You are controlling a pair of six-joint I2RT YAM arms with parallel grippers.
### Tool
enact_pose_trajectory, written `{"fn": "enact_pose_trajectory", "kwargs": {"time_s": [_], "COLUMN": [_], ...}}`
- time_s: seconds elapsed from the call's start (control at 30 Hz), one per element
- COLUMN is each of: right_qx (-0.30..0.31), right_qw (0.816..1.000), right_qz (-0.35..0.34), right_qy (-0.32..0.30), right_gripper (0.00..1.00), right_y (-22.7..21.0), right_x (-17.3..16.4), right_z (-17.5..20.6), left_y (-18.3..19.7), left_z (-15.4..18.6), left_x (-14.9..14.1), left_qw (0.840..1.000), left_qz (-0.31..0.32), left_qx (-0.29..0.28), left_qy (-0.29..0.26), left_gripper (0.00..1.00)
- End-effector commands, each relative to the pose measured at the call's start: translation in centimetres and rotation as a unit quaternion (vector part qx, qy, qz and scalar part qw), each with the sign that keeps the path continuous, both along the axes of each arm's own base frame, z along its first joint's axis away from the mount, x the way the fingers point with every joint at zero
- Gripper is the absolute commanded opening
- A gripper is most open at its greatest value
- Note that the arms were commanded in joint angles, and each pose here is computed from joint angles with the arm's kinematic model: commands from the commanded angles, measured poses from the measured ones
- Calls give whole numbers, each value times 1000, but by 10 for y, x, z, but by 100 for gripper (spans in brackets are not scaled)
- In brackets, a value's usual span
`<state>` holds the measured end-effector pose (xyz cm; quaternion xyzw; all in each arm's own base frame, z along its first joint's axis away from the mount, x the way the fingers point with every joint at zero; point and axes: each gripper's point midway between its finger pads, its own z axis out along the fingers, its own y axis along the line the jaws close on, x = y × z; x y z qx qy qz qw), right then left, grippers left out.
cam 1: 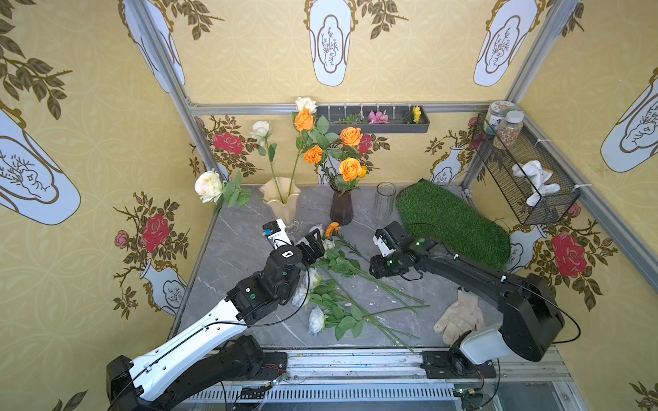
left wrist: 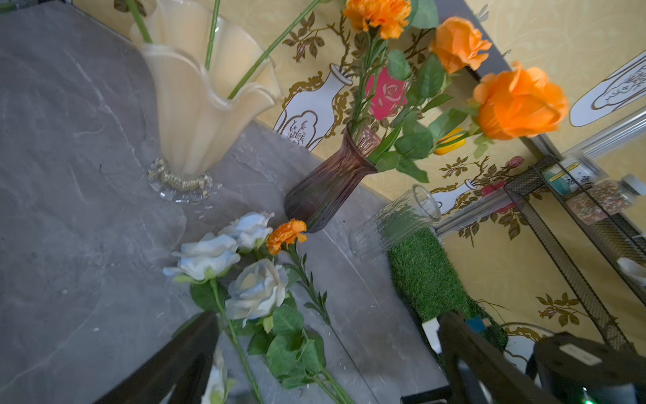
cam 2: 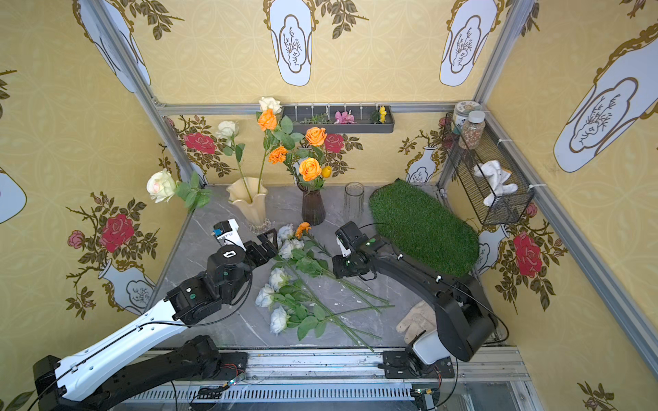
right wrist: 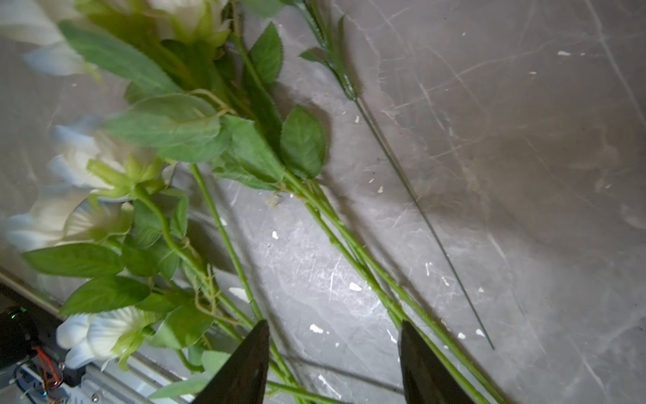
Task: Arrange the flowers in different vases according to their colors
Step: Pick up the flower at the center of the board.
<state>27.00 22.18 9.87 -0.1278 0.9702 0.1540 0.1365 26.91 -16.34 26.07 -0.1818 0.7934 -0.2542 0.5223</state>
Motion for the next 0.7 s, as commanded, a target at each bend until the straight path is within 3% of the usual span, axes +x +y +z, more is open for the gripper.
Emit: {"fn": "enact_pose_trajectory", "kwargs": {"time_s": [0.0, 0.1, 0.3, 0.5, 0.67], "right_qx": [-10, -30, -54, -78, -91], "right_qw": [999, 998, 995, 993, 992], "right_qz": [15, 31, 63, 84, 85], "right_qy": [-37, -53, -60, -31, -34], "right_gripper": [59, 60, 63, 43, 40], "right_y": [6, 8, 19, 28, 34], "right_x": [25, 39, 62, 83, 98], "right_z": [-4, -12, -33, -62, -74], "left_y": [5, 12, 24, 28, 24], "left_z": [-21, -42, -48, -52, -52], "left_x": [-3, -7, -12, -11, -8], "left_qw": [998, 997, 995, 994, 995], "left_qz": [26, 41, 57, 67, 65], "left_qx": [-48, -61, -86, -90, -81], "left_qy": [17, 26, 11, 4, 4], "left_gripper": [100, 100, 100, 100, 100]}}
